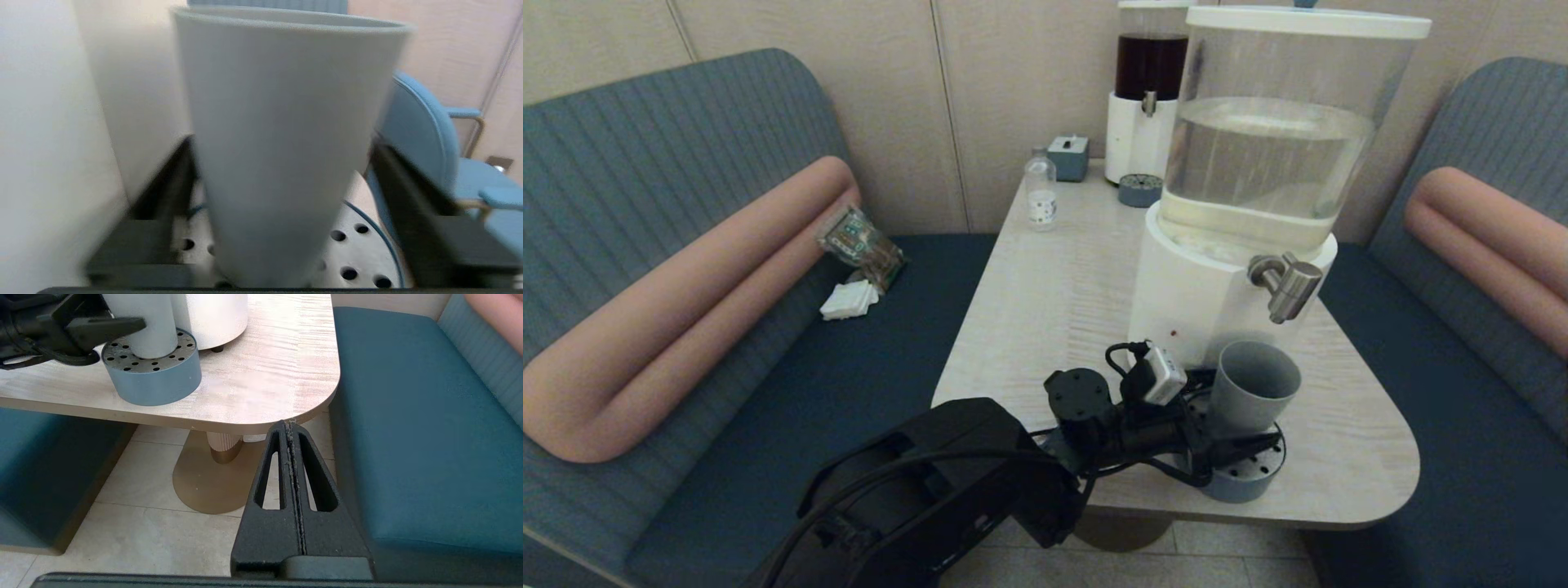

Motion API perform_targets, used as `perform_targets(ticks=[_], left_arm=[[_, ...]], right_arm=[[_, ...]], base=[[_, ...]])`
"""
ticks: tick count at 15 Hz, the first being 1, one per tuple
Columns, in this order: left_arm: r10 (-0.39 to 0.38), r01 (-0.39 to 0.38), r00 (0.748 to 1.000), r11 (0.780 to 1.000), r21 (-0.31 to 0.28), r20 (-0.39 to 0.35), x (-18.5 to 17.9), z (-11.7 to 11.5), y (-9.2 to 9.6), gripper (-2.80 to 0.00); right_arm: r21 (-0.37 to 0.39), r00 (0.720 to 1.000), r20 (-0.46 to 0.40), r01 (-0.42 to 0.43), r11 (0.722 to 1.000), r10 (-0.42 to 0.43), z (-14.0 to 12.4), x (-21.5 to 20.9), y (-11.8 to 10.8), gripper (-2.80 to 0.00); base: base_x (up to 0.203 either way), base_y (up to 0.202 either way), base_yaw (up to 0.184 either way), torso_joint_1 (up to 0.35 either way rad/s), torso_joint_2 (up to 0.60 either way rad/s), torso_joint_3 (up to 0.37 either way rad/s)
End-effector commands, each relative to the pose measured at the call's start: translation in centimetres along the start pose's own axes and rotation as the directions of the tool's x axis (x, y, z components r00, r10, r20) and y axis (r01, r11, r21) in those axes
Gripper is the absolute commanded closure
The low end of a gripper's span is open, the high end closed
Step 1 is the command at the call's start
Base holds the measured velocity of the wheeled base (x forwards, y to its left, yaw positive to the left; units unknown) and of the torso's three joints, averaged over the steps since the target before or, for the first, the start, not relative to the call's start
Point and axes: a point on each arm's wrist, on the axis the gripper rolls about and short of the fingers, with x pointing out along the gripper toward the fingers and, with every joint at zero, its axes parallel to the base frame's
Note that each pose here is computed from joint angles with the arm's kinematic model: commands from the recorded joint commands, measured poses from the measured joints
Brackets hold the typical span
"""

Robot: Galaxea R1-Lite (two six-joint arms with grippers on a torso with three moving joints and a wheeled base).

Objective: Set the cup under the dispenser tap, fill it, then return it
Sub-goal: Place the cup next to the water dispenser

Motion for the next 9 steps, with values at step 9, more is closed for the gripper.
perform_targets(ticks=[9], left_arm=[[0.029,-0.03,0.999,0.999,-0.016,-0.013,-0.32,0.02,-0.53,0.0]], right_arm=[[0.0,1.0,-0.001,0.0,1.0,0.0,0.01,0.01,0.0,0.0]], base=[[0.0,0.0,0.0,0.0,0.0,0.0]])
